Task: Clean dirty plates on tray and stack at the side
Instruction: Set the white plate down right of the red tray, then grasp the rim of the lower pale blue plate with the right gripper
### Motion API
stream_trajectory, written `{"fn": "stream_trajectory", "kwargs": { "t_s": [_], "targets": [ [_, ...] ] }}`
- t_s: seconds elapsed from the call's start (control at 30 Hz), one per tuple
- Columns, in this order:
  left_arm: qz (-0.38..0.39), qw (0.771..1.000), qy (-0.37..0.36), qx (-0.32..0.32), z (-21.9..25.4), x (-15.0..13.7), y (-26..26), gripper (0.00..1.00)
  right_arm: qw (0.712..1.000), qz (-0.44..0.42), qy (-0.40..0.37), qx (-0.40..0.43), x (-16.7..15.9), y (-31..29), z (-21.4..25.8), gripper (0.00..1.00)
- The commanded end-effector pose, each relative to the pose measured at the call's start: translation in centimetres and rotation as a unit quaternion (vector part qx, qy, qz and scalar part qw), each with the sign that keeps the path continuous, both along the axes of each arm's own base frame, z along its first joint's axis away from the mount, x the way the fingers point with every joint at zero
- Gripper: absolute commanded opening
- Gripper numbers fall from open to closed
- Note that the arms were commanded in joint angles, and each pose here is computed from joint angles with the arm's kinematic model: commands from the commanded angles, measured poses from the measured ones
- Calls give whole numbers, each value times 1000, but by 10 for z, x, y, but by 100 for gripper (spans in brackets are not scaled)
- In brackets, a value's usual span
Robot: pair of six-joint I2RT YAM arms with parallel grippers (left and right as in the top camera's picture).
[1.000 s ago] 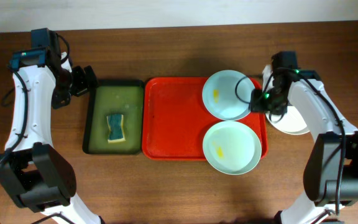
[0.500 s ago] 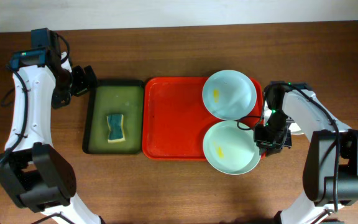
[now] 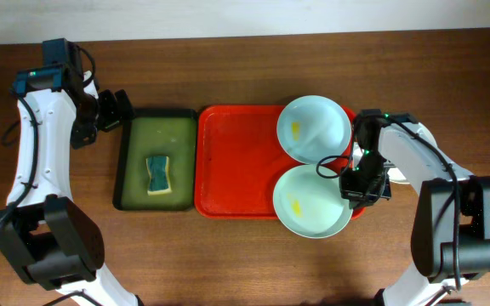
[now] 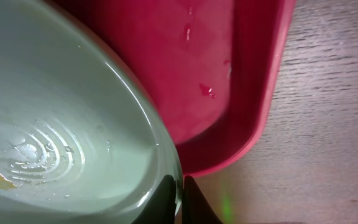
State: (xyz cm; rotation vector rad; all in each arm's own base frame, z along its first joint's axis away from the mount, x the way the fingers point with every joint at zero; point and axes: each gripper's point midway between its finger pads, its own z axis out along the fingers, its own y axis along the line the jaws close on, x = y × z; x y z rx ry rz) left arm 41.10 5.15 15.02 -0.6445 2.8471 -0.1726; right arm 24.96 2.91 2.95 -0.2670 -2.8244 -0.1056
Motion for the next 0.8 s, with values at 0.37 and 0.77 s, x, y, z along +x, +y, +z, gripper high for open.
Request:
{"fn": "stream_trajectory", "kwargs": {
  "t_s": [0.37,0.77],
  "targets": [
    [5,1000,-19,-1,14,2,0,99,980,-2,-127,154,45,137,-13,4],
    [5,1000,-19,-1,14,2,0,99,966,38,-236,103,98,146,18,32]
  ]
}}
